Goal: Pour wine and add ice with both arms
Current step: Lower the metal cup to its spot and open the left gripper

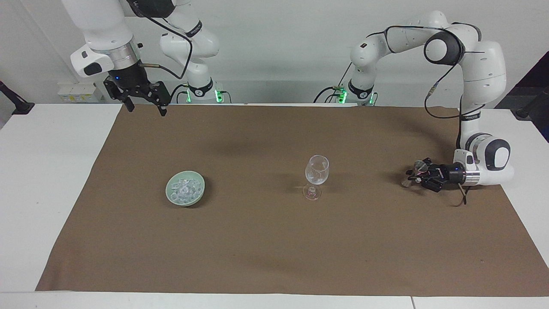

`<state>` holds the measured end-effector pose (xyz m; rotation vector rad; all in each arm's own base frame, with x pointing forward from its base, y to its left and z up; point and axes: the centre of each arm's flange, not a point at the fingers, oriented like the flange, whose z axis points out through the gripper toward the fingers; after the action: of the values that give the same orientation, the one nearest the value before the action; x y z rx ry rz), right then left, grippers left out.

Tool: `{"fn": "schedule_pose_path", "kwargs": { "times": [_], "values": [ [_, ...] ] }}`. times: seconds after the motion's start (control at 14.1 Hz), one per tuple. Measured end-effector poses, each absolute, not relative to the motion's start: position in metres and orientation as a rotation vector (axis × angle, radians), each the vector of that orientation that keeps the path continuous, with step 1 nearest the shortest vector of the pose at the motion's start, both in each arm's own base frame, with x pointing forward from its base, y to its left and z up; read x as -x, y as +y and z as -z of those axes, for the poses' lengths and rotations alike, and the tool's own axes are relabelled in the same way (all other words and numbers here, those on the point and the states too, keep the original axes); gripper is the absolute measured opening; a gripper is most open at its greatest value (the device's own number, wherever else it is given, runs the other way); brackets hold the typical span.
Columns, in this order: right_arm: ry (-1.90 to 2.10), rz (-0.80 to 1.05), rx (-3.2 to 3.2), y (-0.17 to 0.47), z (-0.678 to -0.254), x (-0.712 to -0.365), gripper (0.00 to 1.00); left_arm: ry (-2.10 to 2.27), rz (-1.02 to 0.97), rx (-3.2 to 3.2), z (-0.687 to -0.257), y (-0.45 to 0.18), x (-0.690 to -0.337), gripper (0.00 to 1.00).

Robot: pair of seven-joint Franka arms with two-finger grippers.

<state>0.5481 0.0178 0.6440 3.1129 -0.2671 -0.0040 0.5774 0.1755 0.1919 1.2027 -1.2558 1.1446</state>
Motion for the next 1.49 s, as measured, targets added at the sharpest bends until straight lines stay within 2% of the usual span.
{"fn": "schedule_pose_path", "kwargs": {
  "times": [1.49],
  "values": [
    [-0.267, 0.004, -3.113, 0.018, -0.644, -0.548, 1.0, -1.214, -1.24, -1.267, -0.185, 0.175, -0.594, 0.22]
  ]
}}
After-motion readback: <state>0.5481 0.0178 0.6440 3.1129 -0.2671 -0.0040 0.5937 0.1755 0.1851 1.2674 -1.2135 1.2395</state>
